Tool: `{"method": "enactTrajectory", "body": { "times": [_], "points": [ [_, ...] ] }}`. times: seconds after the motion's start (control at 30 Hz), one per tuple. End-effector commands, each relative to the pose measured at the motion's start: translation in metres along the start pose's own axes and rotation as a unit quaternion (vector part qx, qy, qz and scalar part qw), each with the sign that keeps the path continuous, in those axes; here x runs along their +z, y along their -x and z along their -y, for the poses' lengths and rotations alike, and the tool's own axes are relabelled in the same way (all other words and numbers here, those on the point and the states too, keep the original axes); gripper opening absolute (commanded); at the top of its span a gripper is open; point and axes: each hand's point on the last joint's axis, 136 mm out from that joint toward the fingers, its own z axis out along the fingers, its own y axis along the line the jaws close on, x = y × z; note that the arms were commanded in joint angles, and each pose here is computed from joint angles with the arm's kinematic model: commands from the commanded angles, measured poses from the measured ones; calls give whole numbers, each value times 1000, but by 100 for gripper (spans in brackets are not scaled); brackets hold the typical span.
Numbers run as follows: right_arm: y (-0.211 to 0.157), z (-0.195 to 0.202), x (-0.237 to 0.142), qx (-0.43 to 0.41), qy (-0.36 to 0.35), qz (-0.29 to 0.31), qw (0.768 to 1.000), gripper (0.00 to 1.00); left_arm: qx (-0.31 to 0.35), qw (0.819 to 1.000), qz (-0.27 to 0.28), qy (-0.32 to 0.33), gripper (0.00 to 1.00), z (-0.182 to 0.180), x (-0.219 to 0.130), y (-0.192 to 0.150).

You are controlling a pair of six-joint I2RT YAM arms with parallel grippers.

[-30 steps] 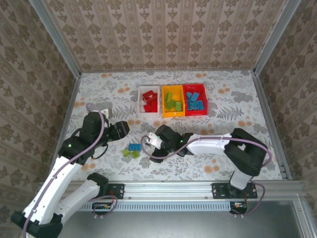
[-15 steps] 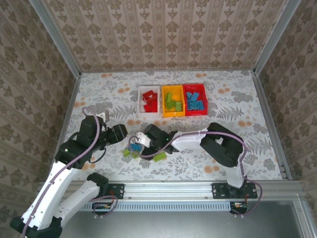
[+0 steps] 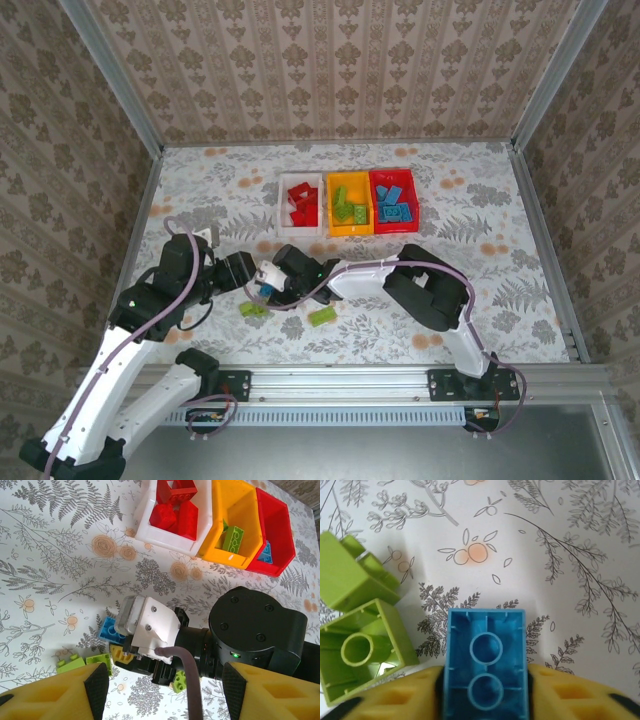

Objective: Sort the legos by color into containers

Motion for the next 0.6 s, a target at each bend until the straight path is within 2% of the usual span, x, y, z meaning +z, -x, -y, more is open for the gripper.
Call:
{"method": "enactTrajectory", "body": {
  "times": [0.0, 0.17, 0.33, 0.43, 0.57],
  "points": [
    [-9, -14, 0, 3, 23, -17, 1000, 33, -8, 1000, 4, -6, 65, 2, -7, 3],
    [16, 0, -42, -6, -25, 27, 999, 28, -6, 1000, 3, -21, 65, 8, 0, 3],
    [41, 49, -120, 58, -110, 84, 989, 26, 6, 998, -4, -67, 65, 36, 22, 15],
    [26, 103, -173, 143, -179, 103, 968, 26, 39, 995, -3, -93, 66, 65, 41, 30],
    [-23, 185, -238, 280, -280, 116, 911, 26, 86, 990, -27, -110, 66, 106, 77, 41]
  ]
}}
